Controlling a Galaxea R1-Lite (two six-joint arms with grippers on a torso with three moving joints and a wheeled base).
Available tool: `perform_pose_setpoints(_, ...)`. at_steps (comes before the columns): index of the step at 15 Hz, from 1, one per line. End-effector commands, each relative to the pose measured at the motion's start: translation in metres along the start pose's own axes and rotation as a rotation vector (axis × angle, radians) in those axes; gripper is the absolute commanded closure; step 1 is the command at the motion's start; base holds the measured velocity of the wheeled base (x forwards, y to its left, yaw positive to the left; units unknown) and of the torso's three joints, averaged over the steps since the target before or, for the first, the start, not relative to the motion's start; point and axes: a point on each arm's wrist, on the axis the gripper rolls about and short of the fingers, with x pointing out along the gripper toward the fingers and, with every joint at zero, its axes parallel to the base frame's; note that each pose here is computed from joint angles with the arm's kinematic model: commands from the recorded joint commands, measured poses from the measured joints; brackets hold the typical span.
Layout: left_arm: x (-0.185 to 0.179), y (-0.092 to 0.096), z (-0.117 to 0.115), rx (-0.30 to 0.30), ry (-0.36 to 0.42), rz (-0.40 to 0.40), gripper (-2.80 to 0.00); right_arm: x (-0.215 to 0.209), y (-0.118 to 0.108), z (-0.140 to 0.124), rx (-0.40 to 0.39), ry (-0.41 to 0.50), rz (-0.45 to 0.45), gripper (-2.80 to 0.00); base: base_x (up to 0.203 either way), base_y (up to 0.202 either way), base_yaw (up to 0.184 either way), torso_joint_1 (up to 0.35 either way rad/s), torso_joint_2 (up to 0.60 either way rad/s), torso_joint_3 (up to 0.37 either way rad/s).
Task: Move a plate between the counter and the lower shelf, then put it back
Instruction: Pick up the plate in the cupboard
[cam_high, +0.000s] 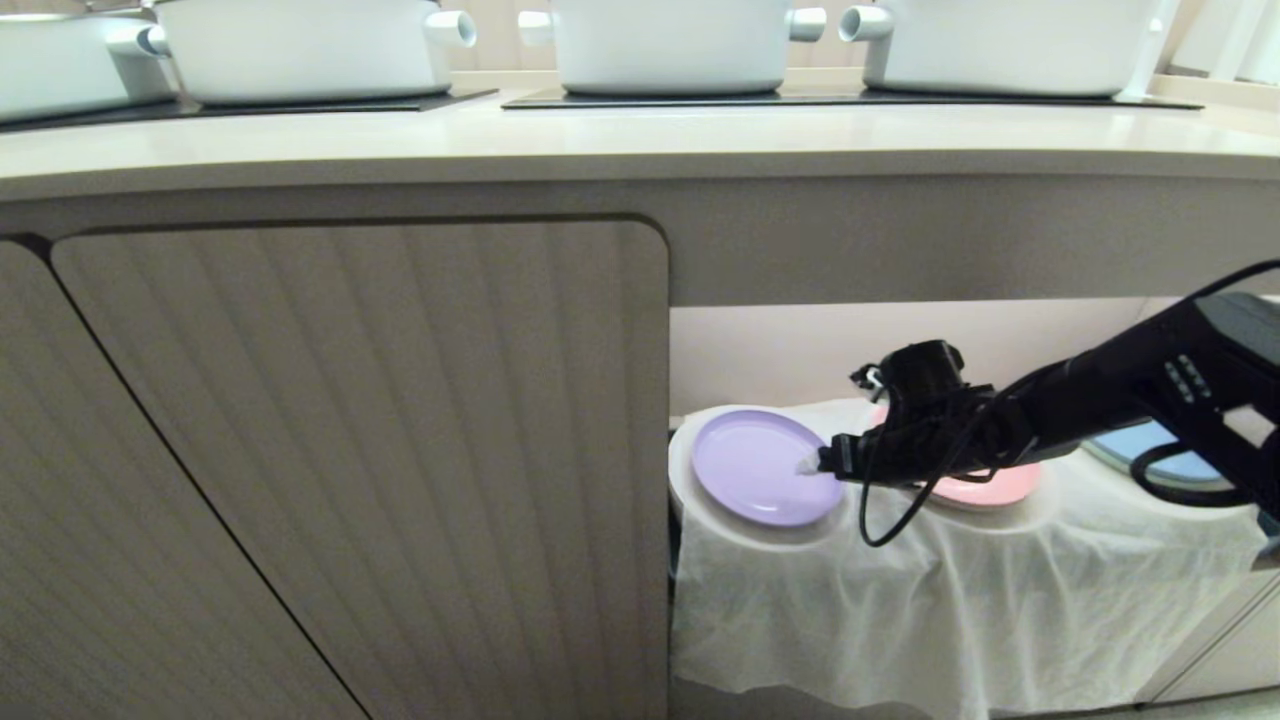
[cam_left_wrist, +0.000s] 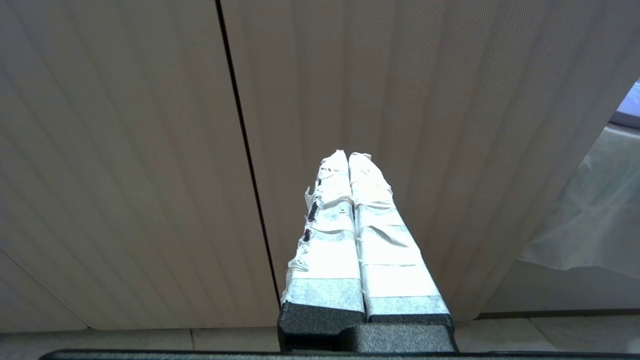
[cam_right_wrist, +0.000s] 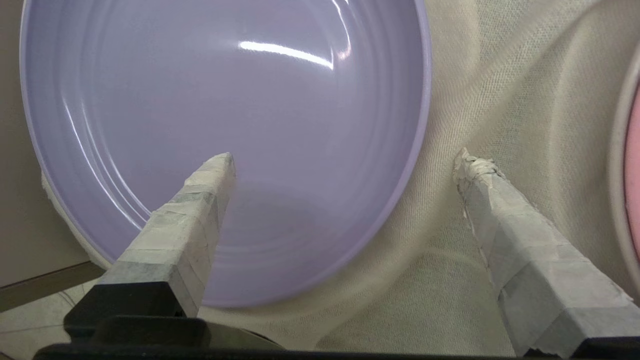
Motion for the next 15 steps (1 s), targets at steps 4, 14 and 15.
perform_pose_setpoints(4, 0.0, 0.0, 0.0, 0.0, 0.0, 0.0, 0.0, 0.0071, 0.0066, 0.0009, -0.014, -0.001, 0.015, -2.8, 0.0, 0.0, 0.0, 0.0, 0.0, 0.0)
perform_pose_setpoints(14, 0.0, 0.0, 0.0, 0.0, 0.0, 0.0, 0.0, 0.0074, 0.0102, 0.007, -0.022, -0.023, 0.025, -2.8, 0.0, 0.0, 0.0, 0.0, 0.0, 0.0)
perform_pose_setpoints(15, 0.0, 0.0, 0.0, 0.0, 0.0, 0.0, 0.0, 0.0075, 0.0108, 0.0069, -0.023, -0.022, 0.026, -2.8, 0.0, 0.0, 0.0, 0.0, 0.0, 0.0)
